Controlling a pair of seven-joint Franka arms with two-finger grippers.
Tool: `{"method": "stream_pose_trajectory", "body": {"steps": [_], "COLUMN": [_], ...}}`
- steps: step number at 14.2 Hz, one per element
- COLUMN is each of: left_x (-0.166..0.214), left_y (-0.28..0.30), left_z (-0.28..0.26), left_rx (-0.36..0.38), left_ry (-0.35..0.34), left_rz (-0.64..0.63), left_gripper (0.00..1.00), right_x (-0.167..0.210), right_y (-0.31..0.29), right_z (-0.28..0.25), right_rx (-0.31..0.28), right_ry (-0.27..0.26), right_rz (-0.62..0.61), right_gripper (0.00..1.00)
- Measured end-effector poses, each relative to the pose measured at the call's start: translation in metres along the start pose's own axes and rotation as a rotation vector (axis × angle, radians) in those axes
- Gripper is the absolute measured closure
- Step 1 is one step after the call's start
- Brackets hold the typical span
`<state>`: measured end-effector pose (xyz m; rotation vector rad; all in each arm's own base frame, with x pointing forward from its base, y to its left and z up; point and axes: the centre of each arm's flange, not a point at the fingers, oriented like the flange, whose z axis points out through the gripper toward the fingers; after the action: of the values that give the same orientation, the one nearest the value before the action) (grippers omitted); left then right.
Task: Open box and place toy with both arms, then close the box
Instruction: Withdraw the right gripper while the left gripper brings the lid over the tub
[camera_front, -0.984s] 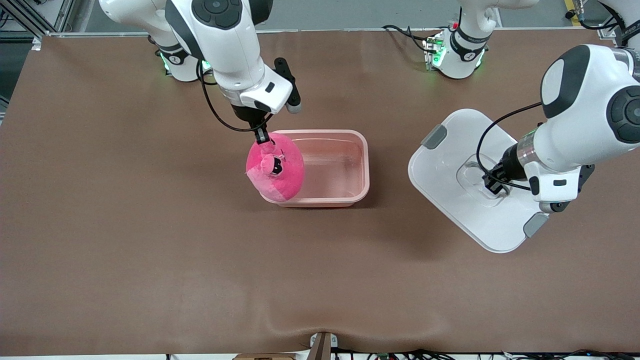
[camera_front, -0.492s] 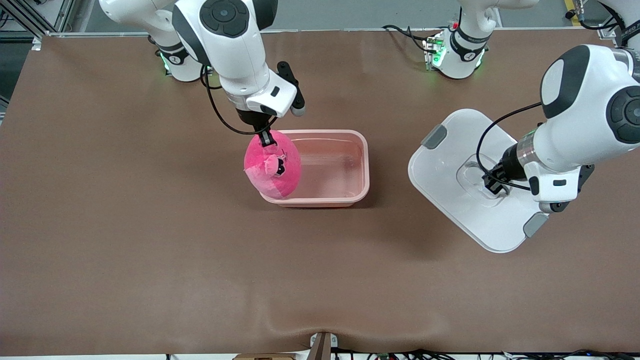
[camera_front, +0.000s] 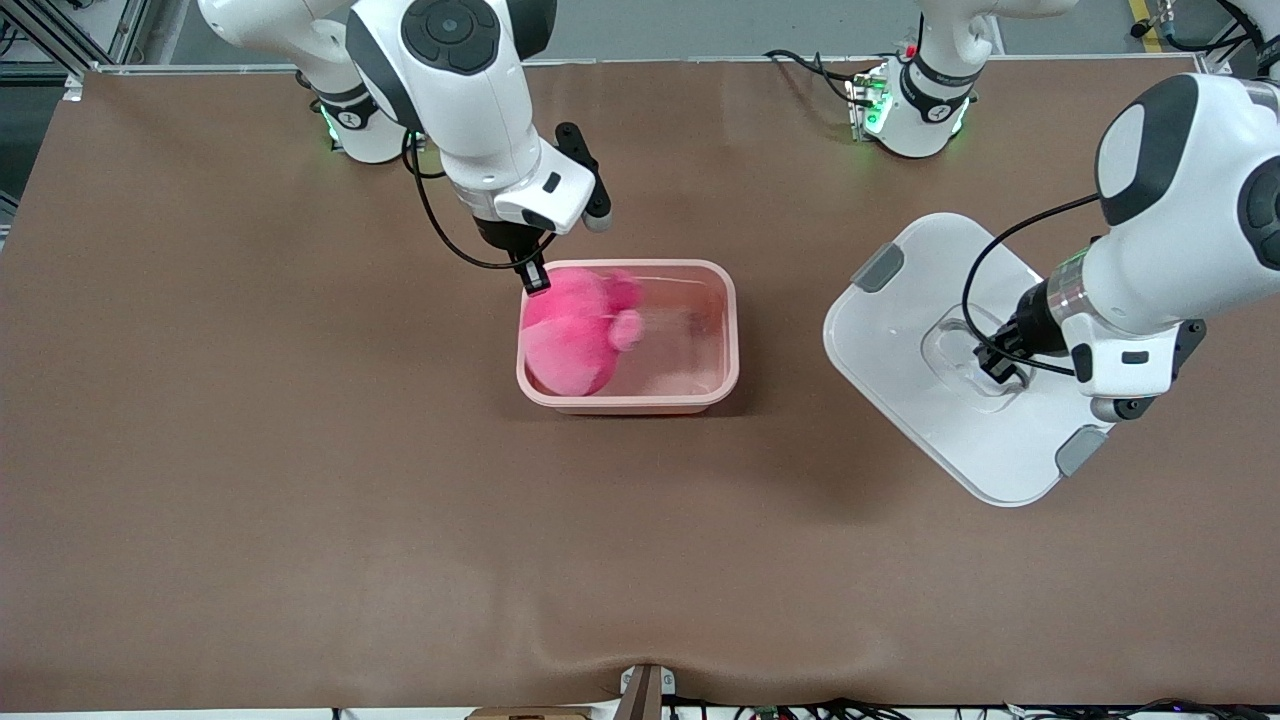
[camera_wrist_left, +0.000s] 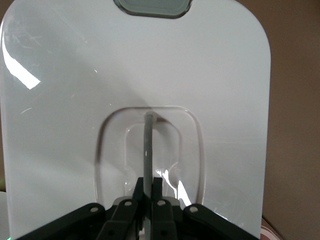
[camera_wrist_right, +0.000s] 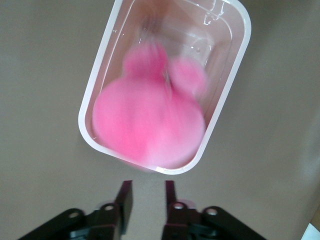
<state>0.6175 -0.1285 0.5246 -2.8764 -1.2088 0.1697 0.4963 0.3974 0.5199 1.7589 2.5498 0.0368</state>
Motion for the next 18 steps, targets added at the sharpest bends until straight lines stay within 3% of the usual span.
{"method": "stream_pose_trajectory", "body": {"steps": [6,8,12,15,18], "left_x": [0.005,-0.003,-0.035,-0.062,-0.095], "left_y": [-0.007,-0.002,0.015,0.029,0.047], "left_z": [-0.006,-0.007,-0.010,-0.010,-0.006], "left_rx": [-0.004,-0.007,-0.015,-0.018,-0.028], "left_ry": [0.000,-0.002,-0.009,-0.018,-0.025], "left_rz": [0.011,0.016,-0.056,-0.129,-0.204], "left_gripper": [0.93,0.93,0.93,0.93,0.93], "right_x": [-0.015,-0.046,-0.147,-0.236,-0.326], "right_y": [0.005,0.012,0.027,0.022,0.007], "right_z": [-0.014,-0.014,-0.009,-0.006,-0.010], "right_rx": [-0.012,-0.004,0.010,0.066,0.084], "right_ry": [-0.001,-0.007,-0.014,0.051,0.121], "right_rz": [0.031,0.082,0.246,0.447,0.623], "right_gripper": [0.00,0.00,0.00,0.00,0.00]}}
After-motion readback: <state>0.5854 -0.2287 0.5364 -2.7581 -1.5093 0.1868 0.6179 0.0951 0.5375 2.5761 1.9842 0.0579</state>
